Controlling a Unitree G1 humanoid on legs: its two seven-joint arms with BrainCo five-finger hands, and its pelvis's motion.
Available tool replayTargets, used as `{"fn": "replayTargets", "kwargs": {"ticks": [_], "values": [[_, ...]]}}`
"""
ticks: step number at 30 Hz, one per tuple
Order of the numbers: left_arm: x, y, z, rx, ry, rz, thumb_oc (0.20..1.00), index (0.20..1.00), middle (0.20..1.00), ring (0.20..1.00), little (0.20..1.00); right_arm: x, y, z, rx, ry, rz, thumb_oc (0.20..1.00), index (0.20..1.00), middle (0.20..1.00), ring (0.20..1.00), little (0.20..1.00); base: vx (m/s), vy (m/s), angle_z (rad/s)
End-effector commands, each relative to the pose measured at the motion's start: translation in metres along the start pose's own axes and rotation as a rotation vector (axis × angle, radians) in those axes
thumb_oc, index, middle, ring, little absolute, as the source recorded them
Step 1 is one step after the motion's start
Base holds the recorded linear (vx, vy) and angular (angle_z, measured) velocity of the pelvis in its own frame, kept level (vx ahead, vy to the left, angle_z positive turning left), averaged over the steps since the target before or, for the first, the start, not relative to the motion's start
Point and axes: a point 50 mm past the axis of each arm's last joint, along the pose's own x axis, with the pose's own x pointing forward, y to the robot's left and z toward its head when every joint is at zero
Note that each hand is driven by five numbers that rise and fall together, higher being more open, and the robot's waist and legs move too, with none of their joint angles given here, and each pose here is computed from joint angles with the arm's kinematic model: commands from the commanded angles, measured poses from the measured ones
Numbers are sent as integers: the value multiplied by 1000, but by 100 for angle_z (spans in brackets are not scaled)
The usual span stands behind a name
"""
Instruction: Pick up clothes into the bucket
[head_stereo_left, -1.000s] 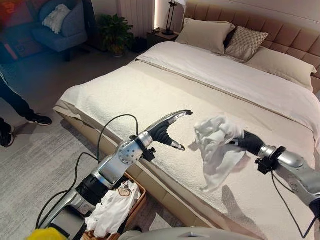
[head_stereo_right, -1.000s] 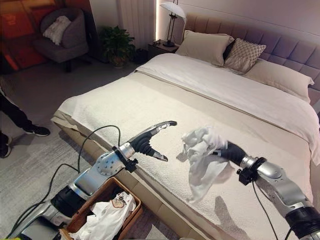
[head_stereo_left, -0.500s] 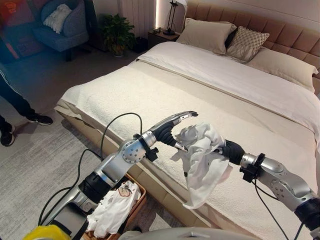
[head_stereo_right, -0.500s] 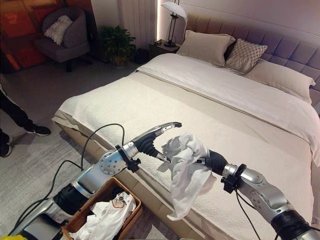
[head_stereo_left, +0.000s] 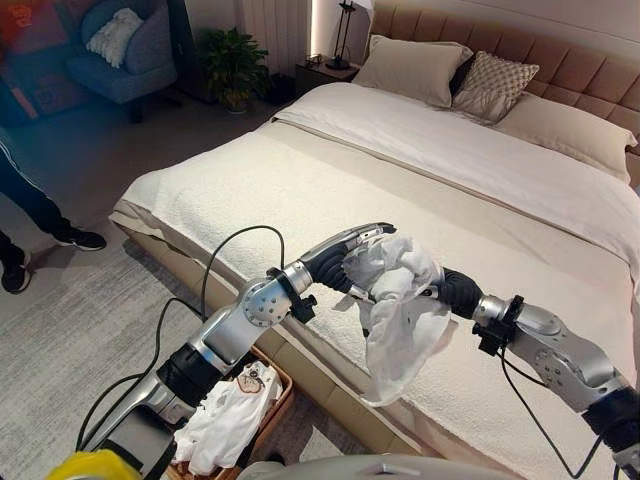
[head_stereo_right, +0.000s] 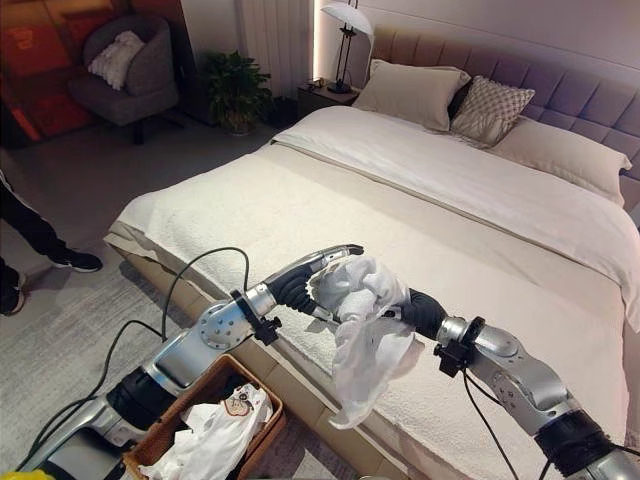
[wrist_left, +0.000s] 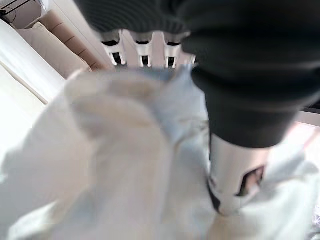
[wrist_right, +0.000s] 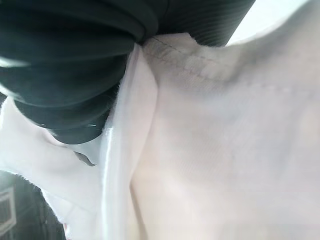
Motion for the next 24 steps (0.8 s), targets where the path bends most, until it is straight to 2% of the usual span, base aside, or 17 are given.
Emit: {"fn": "replayTargets", "kwargs": {"ticks": [1, 6, 24], "values": [[-2, 13, 1, 54, -24, -6, 1000, 1000, 1000, 1000, 1000, 10, 14, 60, -102, -260, 133, 200, 200, 200, 200, 200, 0, 0, 0], [5, 17, 11, 79, -64, -4, 1000, 1000, 1000, 1000, 1000, 15, 18, 64, -113, -300, 125, 200, 200, 200, 200, 200, 0, 0, 0], [-15, 9, 16, 40, -81, 14, 1000, 1000, 1000, 1000, 1000, 15, 26, 59, -117, -271, 180, 200, 200, 200, 200, 200, 0, 0, 0]]}}
